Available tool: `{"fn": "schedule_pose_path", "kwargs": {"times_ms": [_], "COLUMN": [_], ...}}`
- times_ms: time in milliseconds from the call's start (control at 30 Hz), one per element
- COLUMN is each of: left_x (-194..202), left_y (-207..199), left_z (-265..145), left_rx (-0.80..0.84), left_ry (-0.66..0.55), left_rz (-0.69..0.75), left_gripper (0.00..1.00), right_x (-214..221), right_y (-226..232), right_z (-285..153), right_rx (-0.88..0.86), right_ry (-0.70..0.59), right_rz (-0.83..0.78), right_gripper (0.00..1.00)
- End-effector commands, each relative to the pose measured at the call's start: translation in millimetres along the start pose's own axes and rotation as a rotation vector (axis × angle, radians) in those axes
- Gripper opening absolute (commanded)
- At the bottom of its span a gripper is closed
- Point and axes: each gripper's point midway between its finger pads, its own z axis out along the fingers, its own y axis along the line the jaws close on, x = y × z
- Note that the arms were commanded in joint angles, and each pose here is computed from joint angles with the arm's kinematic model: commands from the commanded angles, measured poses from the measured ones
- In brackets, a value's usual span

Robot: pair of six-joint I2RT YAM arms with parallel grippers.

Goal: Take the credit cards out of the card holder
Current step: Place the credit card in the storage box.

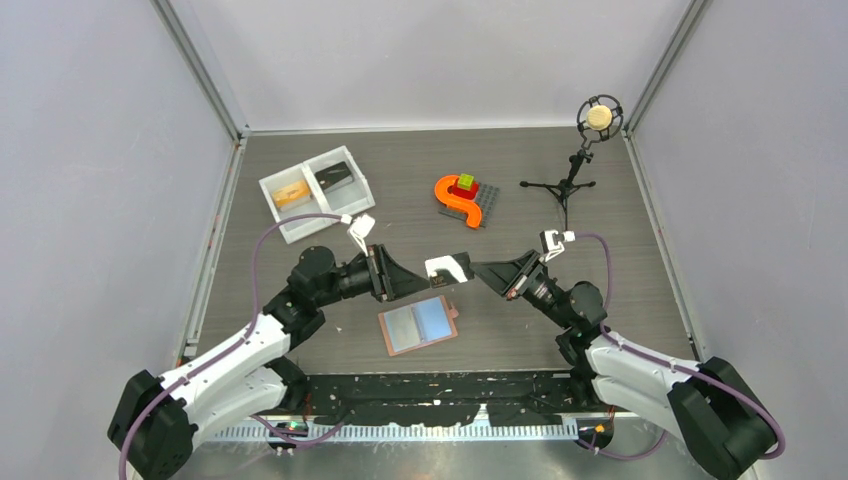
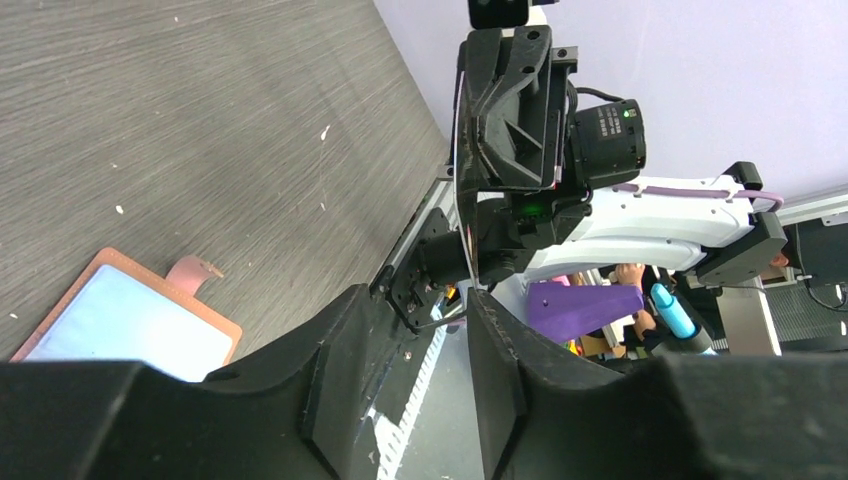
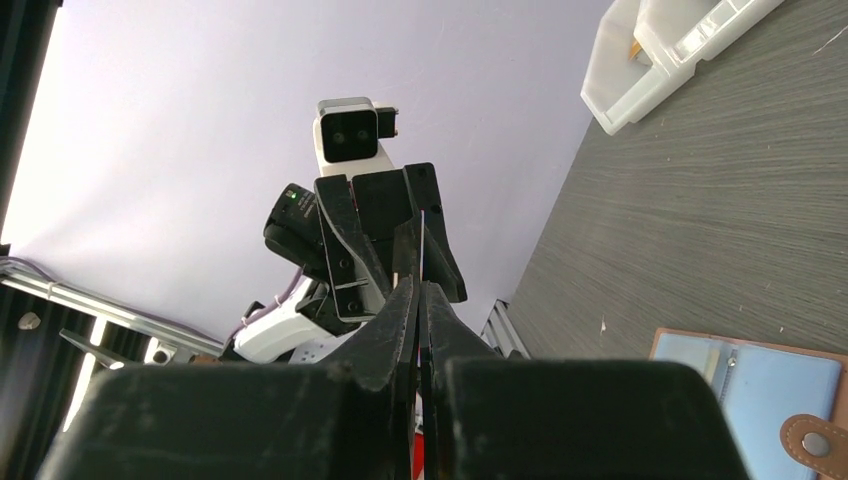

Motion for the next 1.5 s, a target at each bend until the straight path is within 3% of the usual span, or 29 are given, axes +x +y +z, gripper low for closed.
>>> {"fn": "schedule_pose_path", "kwargs": {"times_ms": [0, 267, 567, 833, 1267, 1467], "left_x": [-25, -25, -28, -21, -32, -34], "left_y": [-26, -21, -25, -4, -29, -33], "left_z": [0, -3, -2, -8, -6, 2], "left_rx": [0.074, 0.053, 0.060, -0.012, 0.081, 0.122], "left_ry": [-0.086, -0.104, -0.112, -0.132, -0.154, -0.141], "left_rz": [0.059, 0.062, 0.068, 0.059, 0.055, 0.032], "left_gripper": [0.45, 0.51, 0.53, 0.53, 0.55, 0.50], "right_x": [1, -1, -2, -5, -4, -3], "right_y": [11, 13, 19, 28, 23, 20], "right_z": [-1, -1, -1, -3, -2, -2], "right_rx": [-0.054, -0.058, -0.081, -0.109, -0.092, -0.087], "right_ry": [-0.001, -0.006, -0.010, -0.026, -0.025, -0.016], "right_rz": [0.003, 0.016, 0.032, 0.068, 0.081, 0.088], "right_gripper": [0.05, 0.05, 0.05, 0.05, 0.05, 0.05]}}
